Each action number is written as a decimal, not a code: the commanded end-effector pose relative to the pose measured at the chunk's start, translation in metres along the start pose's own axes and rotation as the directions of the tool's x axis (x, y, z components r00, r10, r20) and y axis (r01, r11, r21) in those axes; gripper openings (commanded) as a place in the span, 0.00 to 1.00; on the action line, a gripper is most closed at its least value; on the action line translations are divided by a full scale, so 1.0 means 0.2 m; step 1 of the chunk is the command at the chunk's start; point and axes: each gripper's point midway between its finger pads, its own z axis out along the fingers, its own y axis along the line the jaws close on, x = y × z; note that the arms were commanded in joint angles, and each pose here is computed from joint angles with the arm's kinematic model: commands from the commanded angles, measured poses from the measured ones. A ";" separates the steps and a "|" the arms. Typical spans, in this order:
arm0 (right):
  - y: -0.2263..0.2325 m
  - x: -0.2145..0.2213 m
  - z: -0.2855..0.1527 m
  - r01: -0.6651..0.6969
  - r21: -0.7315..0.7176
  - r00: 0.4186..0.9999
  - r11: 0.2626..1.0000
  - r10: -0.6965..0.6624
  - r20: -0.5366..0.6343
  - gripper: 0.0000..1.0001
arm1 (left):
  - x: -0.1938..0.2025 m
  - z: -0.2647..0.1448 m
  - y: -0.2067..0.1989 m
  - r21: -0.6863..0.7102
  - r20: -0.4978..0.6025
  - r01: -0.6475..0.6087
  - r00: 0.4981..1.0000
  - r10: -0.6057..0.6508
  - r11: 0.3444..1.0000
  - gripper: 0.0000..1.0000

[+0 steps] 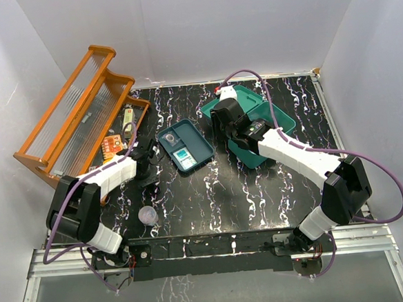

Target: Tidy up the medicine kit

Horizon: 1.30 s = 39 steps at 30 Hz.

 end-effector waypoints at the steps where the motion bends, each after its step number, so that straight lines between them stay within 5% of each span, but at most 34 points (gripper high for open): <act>1: 0.01 -0.16 -0.08 -0.036 -0.011 0.993 0.999 0.037 0.111 0.33 | -0.06 -0.08 -0.01 0.032 0.064 0.023 0.998 -0.025 0.999 0.16; 19: -0.13 -0.21 -0.14 -0.079 0.114 0.983 0.990 0.058 0.175 0.32 | -0.45 -0.36 -0.64 0.422 0.159 0.091 0.972 -0.172 0.902 0.17; 24: -0.17 -0.23 -0.17 -0.091 0.149 0.979 0.985 0.061 0.194 0.32 | -0.50 -0.32 -0.83 0.406 0.159 0.084 0.974 -0.161 0.910 0.17; 34: -0.15 -0.22 -0.17 -0.073 0.115 0.981 0.991 0.051 0.187 0.33 | -0.37 -0.34 -0.50 0.190 0.192 -0.018 0.981 -0.020 0.982 0.43; 39: -0.13 -0.19 -0.15 -0.076 0.096 0.983 0.992 0.058 0.175 0.33 | -0.24 -0.33 -0.41 0.205 0.150 -0.157 0.980 0.127 0.966 0.51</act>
